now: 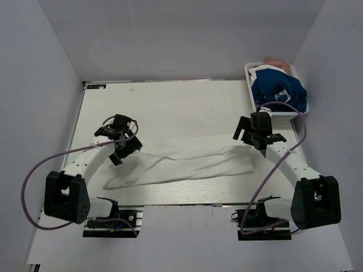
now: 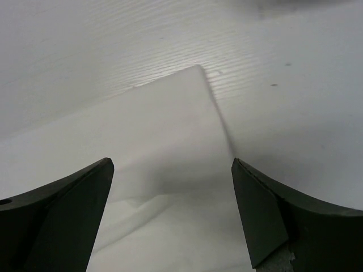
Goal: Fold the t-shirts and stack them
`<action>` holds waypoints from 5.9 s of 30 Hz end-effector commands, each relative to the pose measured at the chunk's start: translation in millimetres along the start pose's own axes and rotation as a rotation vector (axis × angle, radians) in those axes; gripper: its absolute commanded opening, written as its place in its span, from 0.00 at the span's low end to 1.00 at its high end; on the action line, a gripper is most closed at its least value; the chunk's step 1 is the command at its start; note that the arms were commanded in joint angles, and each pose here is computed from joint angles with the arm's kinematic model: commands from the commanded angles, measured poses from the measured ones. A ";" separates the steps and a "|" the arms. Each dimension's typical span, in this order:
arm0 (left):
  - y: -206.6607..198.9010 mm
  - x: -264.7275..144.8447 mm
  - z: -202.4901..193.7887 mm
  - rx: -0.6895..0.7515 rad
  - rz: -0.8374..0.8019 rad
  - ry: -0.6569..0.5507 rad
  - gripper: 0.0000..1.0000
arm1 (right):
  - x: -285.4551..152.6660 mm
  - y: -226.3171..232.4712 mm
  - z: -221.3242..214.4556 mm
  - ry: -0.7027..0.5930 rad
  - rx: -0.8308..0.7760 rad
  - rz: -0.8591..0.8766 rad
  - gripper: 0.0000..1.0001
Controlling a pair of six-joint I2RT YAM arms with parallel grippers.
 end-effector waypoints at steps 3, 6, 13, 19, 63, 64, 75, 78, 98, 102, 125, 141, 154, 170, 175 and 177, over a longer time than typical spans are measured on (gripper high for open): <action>-36.8 48.0 -13.0 0.076 -0.033 0.116 1.00 | 26.0 49.5 7.6 -0.001 -0.063 0.246 0.90; -47.2 70.8 -14.9 0.099 0.006 0.149 1.00 | 44.2 62.8 -16.8 0.087 -0.072 0.301 0.90; -112.0 155.9 7.0 0.145 0.074 0.171 1.00 | 25.0 69.9 -105.3 0.319 -0.100 0.287 0.90; -272.2 218.9 -1.8 0.215 -0.256 0.350 1.00 | -44.2 120.3 -183.2 0.487 -0.273 0.535 0.90; -25.2 -56.2 -154.9 0.408 -0.526 0.442 1.00 | -151.9 129.8 -224.1 0.457 -0.548 0.711 0.90; -12.8 -50.3 -161.7 0.419 -0.483 0.463 0.98 | -149.8 126.7 -229.4 0.477 -0.550 0.701 0.90; 28.3 -14.3 -229.3 0.572 -0.314 0.661 0.72 | -122.9 132.2 -233.9 0.440 -0.531 0.604 0.57; 32.9 -9.8 -230.9 0.572 -0.278 0.656 0.40 | -120.9 137.9 -229.0 0.414 -0.521 0.607 0.42; -83.6 -52.1 -169.2 0.552 -0.456 0.292 0.00 | -98.4 161.1 -117.6 0.009 -0.435 0.387 0.00; -123.5 -54.9 -132.1 0.486 -0.507 0.152 0.00 | -83.6 168.8 -68.4 -0.103 -0.399 0.287 0.00; -270.6 22.6 -18.9 0.434 -0.560 0.006 0.00 | 47.2 188.1 81.6 -0.230 -0.247 0.283 0.00; -262.0 19.2 8.9 0.412 -0.525 0.002 1.00 | 82.7 187.0 79.2 -0.063 -0.284 0.318 0.90; -132.8 42.6 -87.0 0.415 -0.480 0.303 0.96 | 20.0 164.9 -44.7 0.155 -0.162 0.560 0.90; -123.1 40.0 -104.0 0.465 -0.539 0.373 0.00 | 13.9 158.0 -60.0 0.186 -0.165 0.555 0.00; -106.6 -0.8 -107.3 0.512 -0.601 0.353 0.00 | -14.4 143.0 -74.5 0.228 -0.214 0.553 0.00; -91.0 -10.6 -114.0 0.526 -0.597 0.377 0.00 | -38.3 134.4 -84.6 0.249 -0.238 0.559 0.00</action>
Point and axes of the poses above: each gripper's point midway between its finger pads, its own x axis out along the fingers, its own y axis along the line the jaws close on, z = x × y, the point moved 3 cm from there along -x, back along the fingers, and after that the axes turned 14 degrees about -x, right-handed, at the moved point
